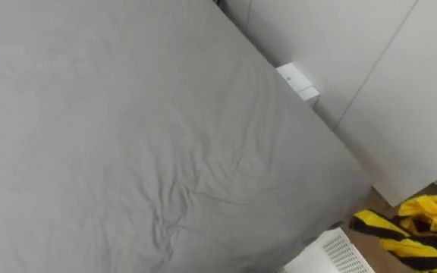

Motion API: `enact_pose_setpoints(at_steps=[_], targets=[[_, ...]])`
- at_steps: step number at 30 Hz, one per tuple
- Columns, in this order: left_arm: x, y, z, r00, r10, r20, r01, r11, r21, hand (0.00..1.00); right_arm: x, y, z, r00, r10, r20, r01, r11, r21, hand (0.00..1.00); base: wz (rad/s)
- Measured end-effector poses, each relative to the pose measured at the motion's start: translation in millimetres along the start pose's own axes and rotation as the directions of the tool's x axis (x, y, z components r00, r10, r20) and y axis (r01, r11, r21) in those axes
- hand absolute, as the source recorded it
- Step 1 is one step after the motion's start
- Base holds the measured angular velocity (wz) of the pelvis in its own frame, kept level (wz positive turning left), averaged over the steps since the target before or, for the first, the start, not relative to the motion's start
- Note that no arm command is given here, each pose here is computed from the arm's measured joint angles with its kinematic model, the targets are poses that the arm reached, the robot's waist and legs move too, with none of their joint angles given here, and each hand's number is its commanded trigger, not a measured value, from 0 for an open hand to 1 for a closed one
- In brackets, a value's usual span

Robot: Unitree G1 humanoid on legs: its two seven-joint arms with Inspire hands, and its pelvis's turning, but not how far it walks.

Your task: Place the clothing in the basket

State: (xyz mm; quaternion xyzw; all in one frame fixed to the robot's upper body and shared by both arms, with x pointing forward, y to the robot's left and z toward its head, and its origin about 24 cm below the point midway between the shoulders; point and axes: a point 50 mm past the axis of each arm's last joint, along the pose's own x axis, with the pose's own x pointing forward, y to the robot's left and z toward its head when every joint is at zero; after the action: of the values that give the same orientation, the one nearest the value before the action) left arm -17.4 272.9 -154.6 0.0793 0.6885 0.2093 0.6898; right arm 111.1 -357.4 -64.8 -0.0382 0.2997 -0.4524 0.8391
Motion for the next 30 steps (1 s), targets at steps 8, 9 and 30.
enact_pose_setpoints(at_steps=[8,9,30], targets=[[-0.8,-7.0,4,1.000,-0.019,0.018,0.018,0.998,0.056,0.00,4,6,0,0.999,0.037,-0.020,-0.037,0.999,0.006,1.00,-0.15],[-0.9,-8.6,6,0.999,-0.024,0.024,0.022,0.998,0.065,0.00,5,7,1,0.999,0.039,-0.017,-0.039,0.999,0.003,1.00,-0.07],[-5.3,-39.9,46,0.978,-0.136,0.158,0.121,0.987,0.102,0.00,20,51,19,0.995,0.092,-0.037,-0.093,0.995,-0.040,0.00,-0.01]])
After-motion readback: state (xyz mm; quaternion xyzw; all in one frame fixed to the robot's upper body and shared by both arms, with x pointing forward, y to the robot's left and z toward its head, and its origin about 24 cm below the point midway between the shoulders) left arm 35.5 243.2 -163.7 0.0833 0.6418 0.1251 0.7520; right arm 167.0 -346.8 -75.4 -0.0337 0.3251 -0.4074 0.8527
